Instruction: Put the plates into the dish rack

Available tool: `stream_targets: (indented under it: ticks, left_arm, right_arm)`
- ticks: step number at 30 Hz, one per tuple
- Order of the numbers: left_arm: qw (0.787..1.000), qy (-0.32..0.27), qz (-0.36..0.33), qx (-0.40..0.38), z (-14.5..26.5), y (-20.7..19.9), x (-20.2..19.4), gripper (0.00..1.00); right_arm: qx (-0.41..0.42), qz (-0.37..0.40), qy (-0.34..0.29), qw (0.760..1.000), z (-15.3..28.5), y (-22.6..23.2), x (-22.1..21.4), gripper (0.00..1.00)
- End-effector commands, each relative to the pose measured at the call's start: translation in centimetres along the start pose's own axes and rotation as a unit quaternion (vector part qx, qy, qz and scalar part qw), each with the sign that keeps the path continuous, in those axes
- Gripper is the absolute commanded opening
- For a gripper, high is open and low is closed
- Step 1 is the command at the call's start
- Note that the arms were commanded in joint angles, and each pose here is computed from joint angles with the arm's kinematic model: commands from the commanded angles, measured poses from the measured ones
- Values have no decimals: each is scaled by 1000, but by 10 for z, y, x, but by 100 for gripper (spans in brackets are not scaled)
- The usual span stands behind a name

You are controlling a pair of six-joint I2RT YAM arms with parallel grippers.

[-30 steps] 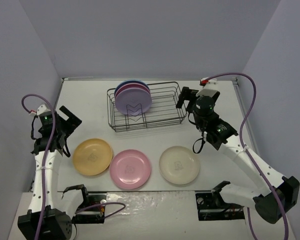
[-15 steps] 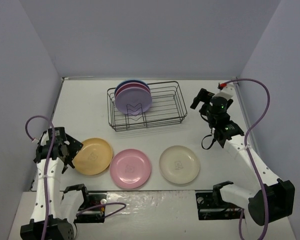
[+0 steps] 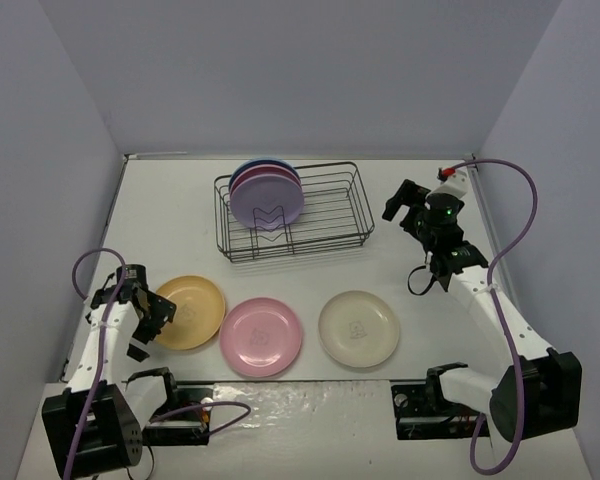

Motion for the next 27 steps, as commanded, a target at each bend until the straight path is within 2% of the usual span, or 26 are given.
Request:
stream_targets:
  ticks: [1, 11, 14, 17, 20, 23, 27]
  left_arm:
    - [1000, -21, 12, -15, -10, -16, 18, 95]
    - [999, -15, 28, 25, -36, -6, 17, 65]
    - [999, -11, 44, 17, -42, -8, 14, 56]
    - [998, -16, 59, 25, -41, -4, 13, 52]
    - [996, -20, 79, 27, -40, 0, 10, 43]
    - [994, -27, 100, 26, -41, 3, 8, 26]
    - [993, -35, 109, 27, -40, 6, 8, 9]
  right_arm:
    - [38, -17, -54, 998, 9, 19, 30, 100]
    - [32, -17, -62, 997, 13, 16, 33, 100]
    - [22, -20, -68, 997, 13, 12, 34, 100]
    - [20, -20, -66, 997, 12, 11, 33, 100]
    - [17, -17, -65, 998, 12, 10, 33, 100]
    - [7, -18, -69, 997, 14, 7, 35, 100]
    - [7, -18, -75, 997, 17, 6, 37, 100]
Point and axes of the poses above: each gripper's point midway between its finger pads, its own z axis back along the fingers, its own y axis along the line the jaws close on, x = y × z, the point moved 1 cm from there along z, back along the fingers, and after that the axes turned 15 degrees about -z, right-handed, at the moved point
